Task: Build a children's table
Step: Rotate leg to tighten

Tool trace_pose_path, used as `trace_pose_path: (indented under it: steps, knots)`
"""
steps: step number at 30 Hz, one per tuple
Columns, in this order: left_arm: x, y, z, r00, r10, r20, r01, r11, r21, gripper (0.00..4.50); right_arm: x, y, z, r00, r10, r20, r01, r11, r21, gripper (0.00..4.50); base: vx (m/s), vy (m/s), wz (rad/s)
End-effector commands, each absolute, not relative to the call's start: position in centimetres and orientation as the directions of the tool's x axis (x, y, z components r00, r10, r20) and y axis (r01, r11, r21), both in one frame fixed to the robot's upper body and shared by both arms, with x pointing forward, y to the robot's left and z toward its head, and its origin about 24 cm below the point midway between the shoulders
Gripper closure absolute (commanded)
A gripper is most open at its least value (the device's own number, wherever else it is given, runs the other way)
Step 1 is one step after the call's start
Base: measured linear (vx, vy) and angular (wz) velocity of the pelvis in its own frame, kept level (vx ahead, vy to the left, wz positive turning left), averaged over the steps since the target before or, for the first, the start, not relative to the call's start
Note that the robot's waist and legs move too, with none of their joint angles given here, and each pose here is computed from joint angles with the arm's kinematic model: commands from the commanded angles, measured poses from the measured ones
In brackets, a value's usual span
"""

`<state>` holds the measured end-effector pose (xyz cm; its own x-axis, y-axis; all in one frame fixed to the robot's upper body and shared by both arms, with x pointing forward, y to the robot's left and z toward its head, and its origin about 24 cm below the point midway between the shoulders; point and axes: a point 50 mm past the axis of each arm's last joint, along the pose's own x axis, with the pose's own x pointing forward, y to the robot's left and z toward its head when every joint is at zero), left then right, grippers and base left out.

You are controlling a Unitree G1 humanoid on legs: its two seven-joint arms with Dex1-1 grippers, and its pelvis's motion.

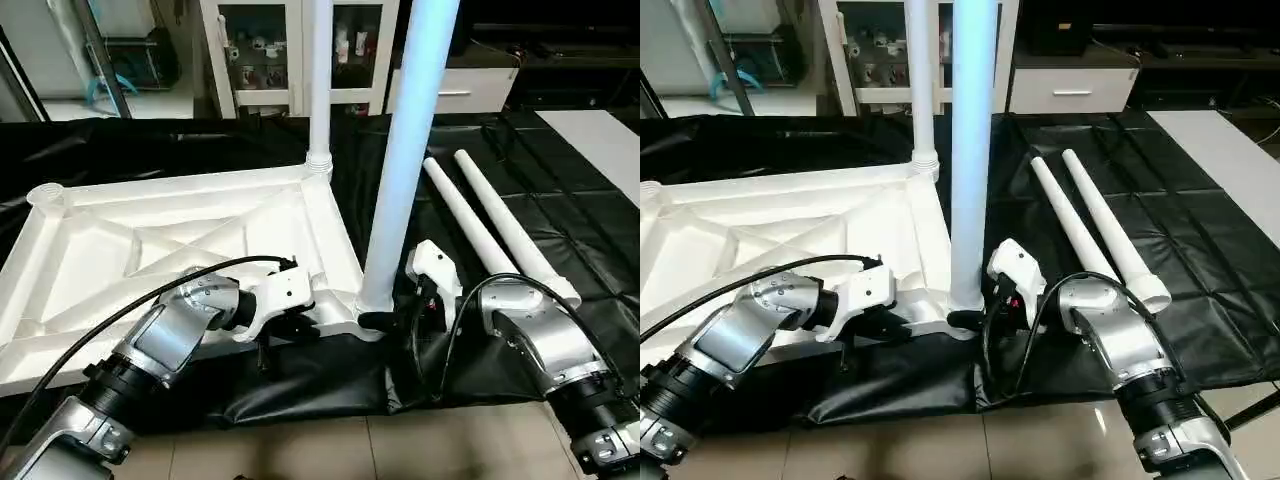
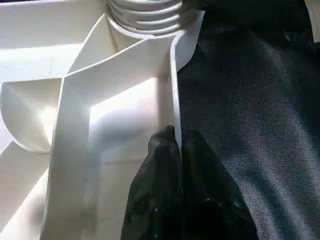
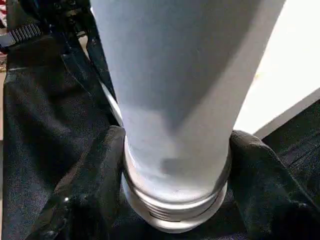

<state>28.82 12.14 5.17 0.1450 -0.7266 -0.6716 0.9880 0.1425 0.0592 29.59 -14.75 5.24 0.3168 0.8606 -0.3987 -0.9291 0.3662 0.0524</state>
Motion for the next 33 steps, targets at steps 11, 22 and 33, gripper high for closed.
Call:
trace_pose_path:
  steps: [11,22,33]
  knots:
    - [32.0,9.5,2.9,0.481,-0.621,-0.619,0.834,0.541,0.107,4.5,32.8,-12.3,2.4,0.813,0.475,-0.336,-0.499,0.867,0.018,1.81,0.0,0.0,0.0]
    - [34.4,8.1,3.3,0.673,-0.478,-0.565,0.665,0.726,0.178,4.5,34.1,-8.1,1.8,0.935,0.141,-0.324,-0.149,0.989,0.002,1.82,-0.005,0.004,-0.01]
    - [34.1,9.3,3.1,0.649,-0.505,-0.57,0.695,0.698,0.173,4.5,34.2,-7.7,3.2,0.929,0.298,-0.219,-0.299,0.954,0.032,1.09,0.0,0.0,0.0]
